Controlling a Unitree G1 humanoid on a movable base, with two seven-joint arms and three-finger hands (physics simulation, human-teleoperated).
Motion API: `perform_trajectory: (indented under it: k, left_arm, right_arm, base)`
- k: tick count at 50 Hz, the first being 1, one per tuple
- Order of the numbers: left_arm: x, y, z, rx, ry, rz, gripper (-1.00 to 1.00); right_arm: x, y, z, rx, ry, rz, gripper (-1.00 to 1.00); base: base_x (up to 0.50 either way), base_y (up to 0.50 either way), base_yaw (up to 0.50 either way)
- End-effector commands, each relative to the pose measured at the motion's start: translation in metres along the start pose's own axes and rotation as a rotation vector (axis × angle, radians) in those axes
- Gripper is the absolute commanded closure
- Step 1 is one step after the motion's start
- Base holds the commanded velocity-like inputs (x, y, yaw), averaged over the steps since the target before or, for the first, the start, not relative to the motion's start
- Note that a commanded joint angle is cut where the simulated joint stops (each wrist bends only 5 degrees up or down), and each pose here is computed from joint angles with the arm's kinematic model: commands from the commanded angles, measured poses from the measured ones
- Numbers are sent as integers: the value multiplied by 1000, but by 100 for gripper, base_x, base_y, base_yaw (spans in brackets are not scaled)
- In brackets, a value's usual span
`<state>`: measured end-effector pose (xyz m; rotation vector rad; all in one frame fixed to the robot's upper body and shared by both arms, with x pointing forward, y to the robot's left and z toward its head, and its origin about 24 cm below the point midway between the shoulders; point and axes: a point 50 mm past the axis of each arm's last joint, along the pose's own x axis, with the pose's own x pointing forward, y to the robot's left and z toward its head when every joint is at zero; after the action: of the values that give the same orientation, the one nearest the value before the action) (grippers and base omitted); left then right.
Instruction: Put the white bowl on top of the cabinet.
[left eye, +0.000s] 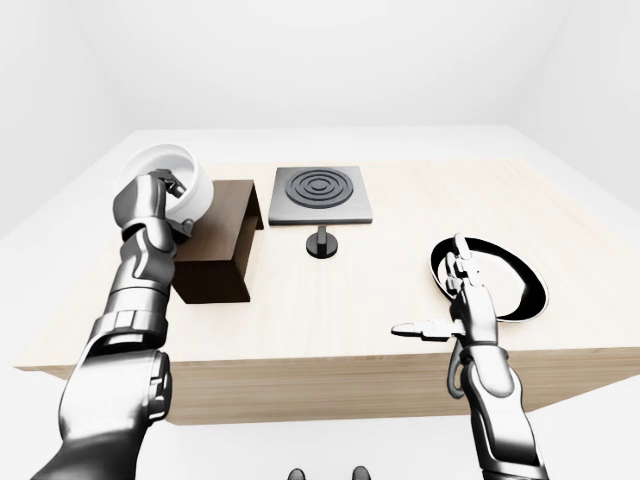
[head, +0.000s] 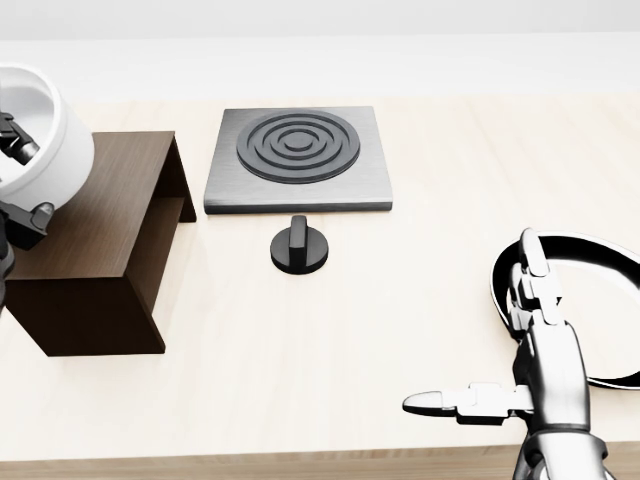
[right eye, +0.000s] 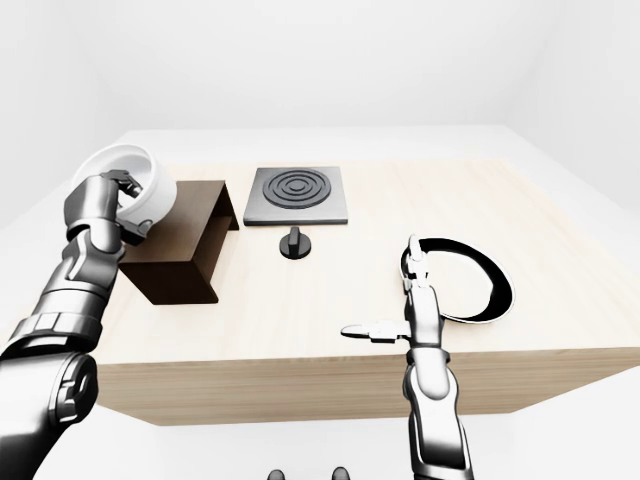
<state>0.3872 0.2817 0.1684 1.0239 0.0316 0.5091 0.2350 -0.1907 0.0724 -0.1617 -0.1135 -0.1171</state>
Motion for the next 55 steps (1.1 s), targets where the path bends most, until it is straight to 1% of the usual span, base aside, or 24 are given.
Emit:
perform_trajectory:
  k: [1,7,14,29,34,40,44,55]
  left_arm:
    - [2,2,-1,-3,26,72,100]
    - [1,-3,-1,-1,35,67,100]
    - [2,-1,8,11,-5,80,100]
    - [-1,-3,18,28,-52,87,100]
    - [-1,-6,22,27,-58,86,100]
    - [-5,-13,33,45,-99,76,100]
    - [-5,-14,36,44,-108,73,100]
    - [-3,-13,26,44,-64,72,100]
  right_arm:
    - [1,1,-2,-2,1,2,-100]
    - [1,2,-2,-5,2,4,-100]
    - [2,2,-2,-5,2,4,-100]
    - [0,3,-2,-8,3,6,-100]
    - [1,3,-3,-10,3,8,-100]
    - [1,3,-3,-10,4,10,-100]
    - [1,4,-3,-11,5,11,-100]
    - [0,4,-3,-11,3,13,-100]
  base:
    - [0,0,0]
    - [0,0,0]
    - [0,0,0]
    - [0,0,0]
    - [0,0,0]
    - [0,0,0]
    - [0,0,0]
    - [0,0,0]
